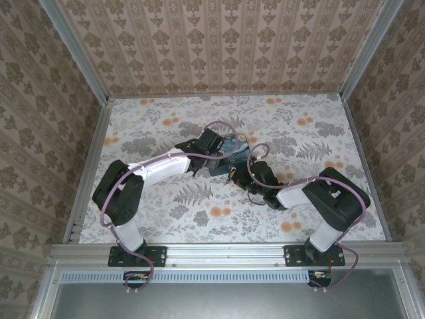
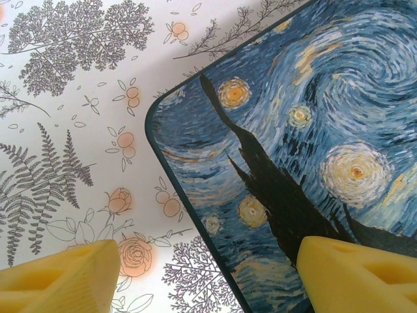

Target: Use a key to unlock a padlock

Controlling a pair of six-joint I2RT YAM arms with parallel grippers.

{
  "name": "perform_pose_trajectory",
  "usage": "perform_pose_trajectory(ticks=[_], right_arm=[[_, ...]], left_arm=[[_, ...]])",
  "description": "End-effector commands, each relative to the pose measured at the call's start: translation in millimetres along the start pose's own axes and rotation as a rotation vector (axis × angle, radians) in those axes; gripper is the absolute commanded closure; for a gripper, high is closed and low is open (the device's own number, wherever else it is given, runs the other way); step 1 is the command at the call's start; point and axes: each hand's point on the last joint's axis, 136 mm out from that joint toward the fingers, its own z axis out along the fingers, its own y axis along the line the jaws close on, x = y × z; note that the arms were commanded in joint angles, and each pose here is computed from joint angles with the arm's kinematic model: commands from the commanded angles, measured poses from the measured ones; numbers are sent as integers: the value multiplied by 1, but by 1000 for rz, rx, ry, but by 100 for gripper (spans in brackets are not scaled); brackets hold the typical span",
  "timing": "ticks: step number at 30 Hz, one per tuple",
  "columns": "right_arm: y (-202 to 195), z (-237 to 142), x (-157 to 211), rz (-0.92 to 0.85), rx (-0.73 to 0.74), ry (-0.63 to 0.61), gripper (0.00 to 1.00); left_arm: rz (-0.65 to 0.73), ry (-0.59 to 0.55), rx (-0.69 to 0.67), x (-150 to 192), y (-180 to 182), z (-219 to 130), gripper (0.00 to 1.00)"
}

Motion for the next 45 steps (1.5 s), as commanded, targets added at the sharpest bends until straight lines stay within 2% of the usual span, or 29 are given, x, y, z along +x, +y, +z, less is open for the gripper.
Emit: perform_pose_trajectory(ticks=[1,9,17,27,38,45], right_arm=[[-21,1,-2,38,52,-18,100],[-28,5,-18,31,70,-42,100],[-8,11,-55,-2,28,-59,100],[-44,7,-73,-56,191,-28,100],[-68,3,-70,-112,350,37,100],[-51,9,-83,-77,254,3,100]], left_arm=[[165,312,-160,90,35,25,22],[196,334,-159,95,32,29,24],[217,364,-145,102,27,34,28],[225,378,-138,106,25,38,30],[225,398,-126,108,21,43,31],[229,407,-120,110,19,44,32]])
